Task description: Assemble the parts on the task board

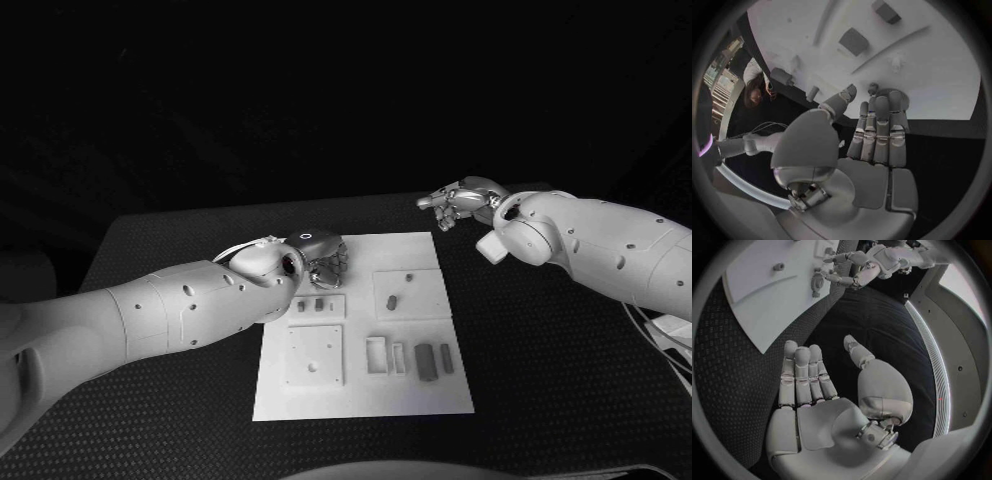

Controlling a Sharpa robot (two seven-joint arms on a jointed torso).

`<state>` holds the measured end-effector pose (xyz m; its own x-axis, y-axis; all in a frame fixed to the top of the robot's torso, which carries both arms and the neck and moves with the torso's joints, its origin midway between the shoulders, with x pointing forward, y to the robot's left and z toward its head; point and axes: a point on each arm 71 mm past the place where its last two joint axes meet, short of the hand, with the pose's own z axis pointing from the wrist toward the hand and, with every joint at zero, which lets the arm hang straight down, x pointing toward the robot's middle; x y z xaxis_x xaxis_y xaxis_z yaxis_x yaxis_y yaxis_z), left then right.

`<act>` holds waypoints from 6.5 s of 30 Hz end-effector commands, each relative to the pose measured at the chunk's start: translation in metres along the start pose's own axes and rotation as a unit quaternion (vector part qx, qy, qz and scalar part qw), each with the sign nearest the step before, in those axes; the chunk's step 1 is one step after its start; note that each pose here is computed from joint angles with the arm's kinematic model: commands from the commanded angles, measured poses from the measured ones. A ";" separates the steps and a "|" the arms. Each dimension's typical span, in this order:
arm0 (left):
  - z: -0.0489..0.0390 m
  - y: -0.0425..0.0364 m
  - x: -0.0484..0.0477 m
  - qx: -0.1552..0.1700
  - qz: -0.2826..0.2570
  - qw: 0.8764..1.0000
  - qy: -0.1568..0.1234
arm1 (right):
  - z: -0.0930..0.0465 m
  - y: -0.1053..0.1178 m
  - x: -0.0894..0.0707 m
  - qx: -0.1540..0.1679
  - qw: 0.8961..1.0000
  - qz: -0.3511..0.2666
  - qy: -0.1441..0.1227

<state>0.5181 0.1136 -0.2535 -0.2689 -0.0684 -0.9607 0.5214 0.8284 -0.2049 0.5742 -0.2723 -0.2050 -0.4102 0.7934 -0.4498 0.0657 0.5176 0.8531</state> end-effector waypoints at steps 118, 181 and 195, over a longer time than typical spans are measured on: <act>-0.0082 0.0068 0.0038 0.009 -0.040 0.999 -0.028 | 0.000 0.003 0.005 -0.009 1.000 0.001 0.012; -0.0254 0.0435 -0.0025 -0.032 -0.037 0.997 0.067 | -0.002 0.002 0.003 -0.007 1.000 0.001 0.012; -0.0255 0.0433 0.0053 -0.032 -0.022 0.995 0.090 | -0.002 0.002 0.003 -0.007 1.000 0.001 0.012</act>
<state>0.5232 0.1641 -0.2535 -0.3945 -0.0596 -0.9170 0.4461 0.8600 -0.2478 0.5718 -0.2712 -0.2046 -0.4176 0.7914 -0.4464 0.0627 0.5152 0.8548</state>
